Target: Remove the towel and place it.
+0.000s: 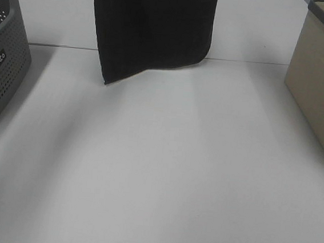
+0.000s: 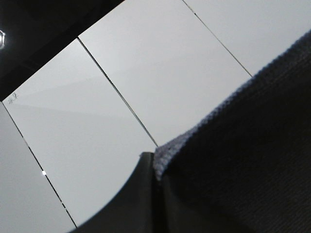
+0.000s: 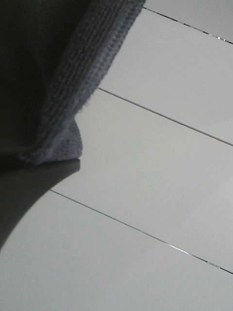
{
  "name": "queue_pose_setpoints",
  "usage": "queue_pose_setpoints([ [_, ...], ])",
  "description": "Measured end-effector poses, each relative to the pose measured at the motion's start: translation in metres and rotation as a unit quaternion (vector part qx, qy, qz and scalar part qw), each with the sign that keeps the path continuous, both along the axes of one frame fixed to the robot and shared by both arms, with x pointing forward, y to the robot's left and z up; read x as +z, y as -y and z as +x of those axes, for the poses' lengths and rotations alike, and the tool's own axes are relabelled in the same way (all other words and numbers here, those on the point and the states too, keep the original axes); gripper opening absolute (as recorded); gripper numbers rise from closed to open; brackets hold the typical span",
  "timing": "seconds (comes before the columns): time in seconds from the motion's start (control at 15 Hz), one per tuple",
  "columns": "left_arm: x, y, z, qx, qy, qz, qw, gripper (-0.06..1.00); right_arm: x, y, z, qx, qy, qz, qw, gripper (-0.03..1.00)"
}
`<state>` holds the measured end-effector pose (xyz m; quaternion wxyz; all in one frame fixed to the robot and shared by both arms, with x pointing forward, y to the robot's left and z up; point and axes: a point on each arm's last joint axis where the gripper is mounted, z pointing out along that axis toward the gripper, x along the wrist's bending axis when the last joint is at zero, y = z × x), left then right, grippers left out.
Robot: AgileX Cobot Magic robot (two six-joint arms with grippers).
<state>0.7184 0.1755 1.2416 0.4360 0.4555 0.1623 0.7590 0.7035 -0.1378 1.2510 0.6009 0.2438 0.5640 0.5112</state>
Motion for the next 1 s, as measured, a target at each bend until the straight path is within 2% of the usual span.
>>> queue_pose_setpoints([
  [0.2, -0.004, 0.003, 0.019, -0.004, 0.003, 0.004, 1.000, 0.00, -0.011, 0.007, 0.013, -0.006, -0.002, 0.009, 1.000, 0.02],
  [0.4, -0.021, 0.004, 0.036, -0.008, -0.029, 0.017, 0.999, 0.00, -0.024, 0.012, 0.024, -0.009, -0.019, 0.023, 0.999, 0.02],
  [0.6, -0.025, 0.003, 0.038, -0.009, -0.043, 0.022, 0.999, 0.00, -0.025, 0.013, 0.025, -0.008, -0.020, 0.028, 0.999, 0.02],
  [0.73, -0.022, 0.002, 0.037, -0.002, -0.033, 0.033, 0.999, 0.00, -0.021, 0.012, 0.023, 0.000, -0.002, 0.031, 1.000, 0.02],
  [0.8, -0.021, 0.002, 0.036, 0.005, -0.024, 0.045, 0.999, 0.00, -0.017, 0.010, 0.021, 0.011, 0.024, 0.036, 0.999, 0.02],
  [0.87, -0.017, -0.001, 0.035, 0.015, 0.003, 0.050, 0.999, 0.00, -0.007, 0.007, 0.016, 0.038, 0.081, 0.051, 0.995, 0.02],
  [1.0, -0.014, -0.001, 0.033, 0.018, 0.017, 0.048, 0.999, 0.00, -0.004, 0.006, 0.015, 0.049, 0.091, 0.065, 0.993, 0.02],
])
